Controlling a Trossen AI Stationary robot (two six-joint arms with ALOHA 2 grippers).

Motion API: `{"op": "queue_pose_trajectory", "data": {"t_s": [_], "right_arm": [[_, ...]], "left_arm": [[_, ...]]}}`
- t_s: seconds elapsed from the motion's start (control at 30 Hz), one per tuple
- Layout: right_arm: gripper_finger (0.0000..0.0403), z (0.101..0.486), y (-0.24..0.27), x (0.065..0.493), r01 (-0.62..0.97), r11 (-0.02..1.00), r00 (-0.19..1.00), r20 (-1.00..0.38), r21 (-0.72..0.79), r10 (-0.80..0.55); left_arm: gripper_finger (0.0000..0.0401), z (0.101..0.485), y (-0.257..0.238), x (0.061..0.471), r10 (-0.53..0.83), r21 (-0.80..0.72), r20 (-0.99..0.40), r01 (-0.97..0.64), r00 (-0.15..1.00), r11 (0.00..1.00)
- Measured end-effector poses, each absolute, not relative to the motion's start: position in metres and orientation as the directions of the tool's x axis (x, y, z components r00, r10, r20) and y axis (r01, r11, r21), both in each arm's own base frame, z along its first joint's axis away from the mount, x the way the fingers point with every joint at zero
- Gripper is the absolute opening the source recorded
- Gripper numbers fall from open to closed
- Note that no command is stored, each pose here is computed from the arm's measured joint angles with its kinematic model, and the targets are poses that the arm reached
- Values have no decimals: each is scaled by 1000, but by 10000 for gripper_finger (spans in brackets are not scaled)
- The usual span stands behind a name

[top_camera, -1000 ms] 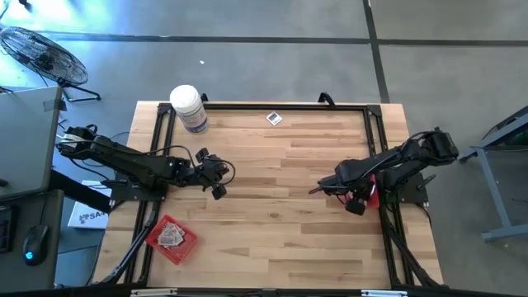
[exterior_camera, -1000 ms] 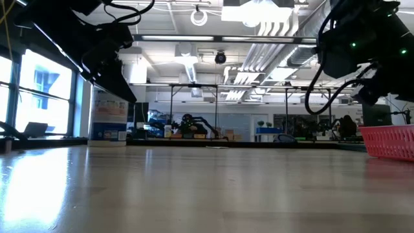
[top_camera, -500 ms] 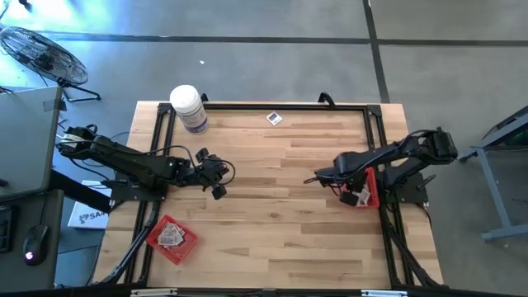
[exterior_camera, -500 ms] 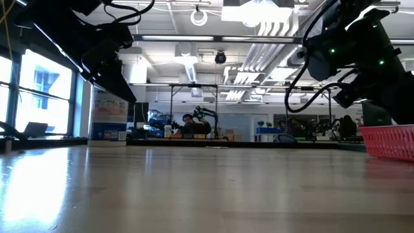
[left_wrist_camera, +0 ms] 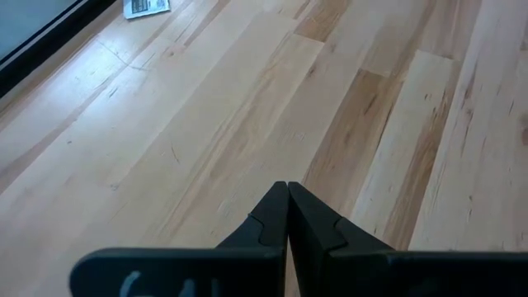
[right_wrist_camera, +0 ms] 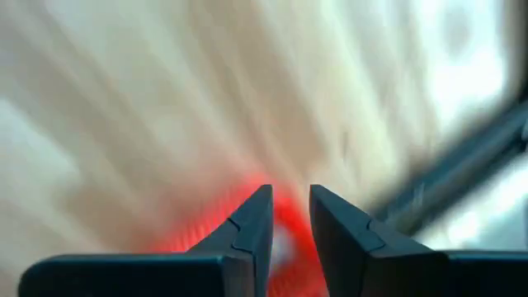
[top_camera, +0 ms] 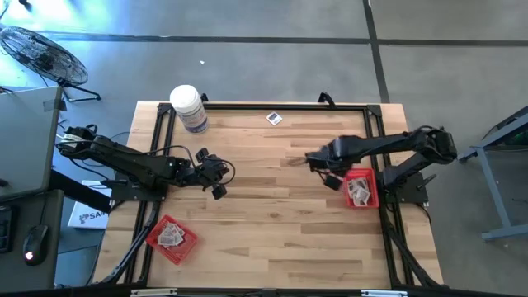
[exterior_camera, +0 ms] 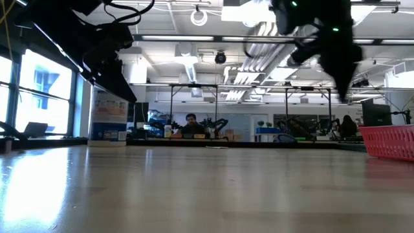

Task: Pick & Place First Aid Supplies
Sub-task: Put the towelette pack into the right red bin

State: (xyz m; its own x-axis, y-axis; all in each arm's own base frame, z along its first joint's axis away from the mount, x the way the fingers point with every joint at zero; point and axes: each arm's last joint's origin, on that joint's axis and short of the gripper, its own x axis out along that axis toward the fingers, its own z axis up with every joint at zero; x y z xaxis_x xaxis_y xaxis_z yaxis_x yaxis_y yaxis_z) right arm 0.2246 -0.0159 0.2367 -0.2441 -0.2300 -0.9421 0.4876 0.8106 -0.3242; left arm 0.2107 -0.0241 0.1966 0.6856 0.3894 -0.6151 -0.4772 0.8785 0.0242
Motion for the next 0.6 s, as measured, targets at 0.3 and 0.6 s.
{"op": "queue_pose_trajectory", "data": {"t_s": [0.3, 0.6], "right_arm": [[76, 253, -56, 300, 505, 855, 496, -772, -117, -398], [76, 218, -132, 346, 499, 860, 622, -646, -108, -442]], "left_arm": [[1, 197, -24, 211, 389, 22, -615, -479, 686, 878], [1, 197, -24, 211, 408, 32, -607, -492, 682, 870]]}}
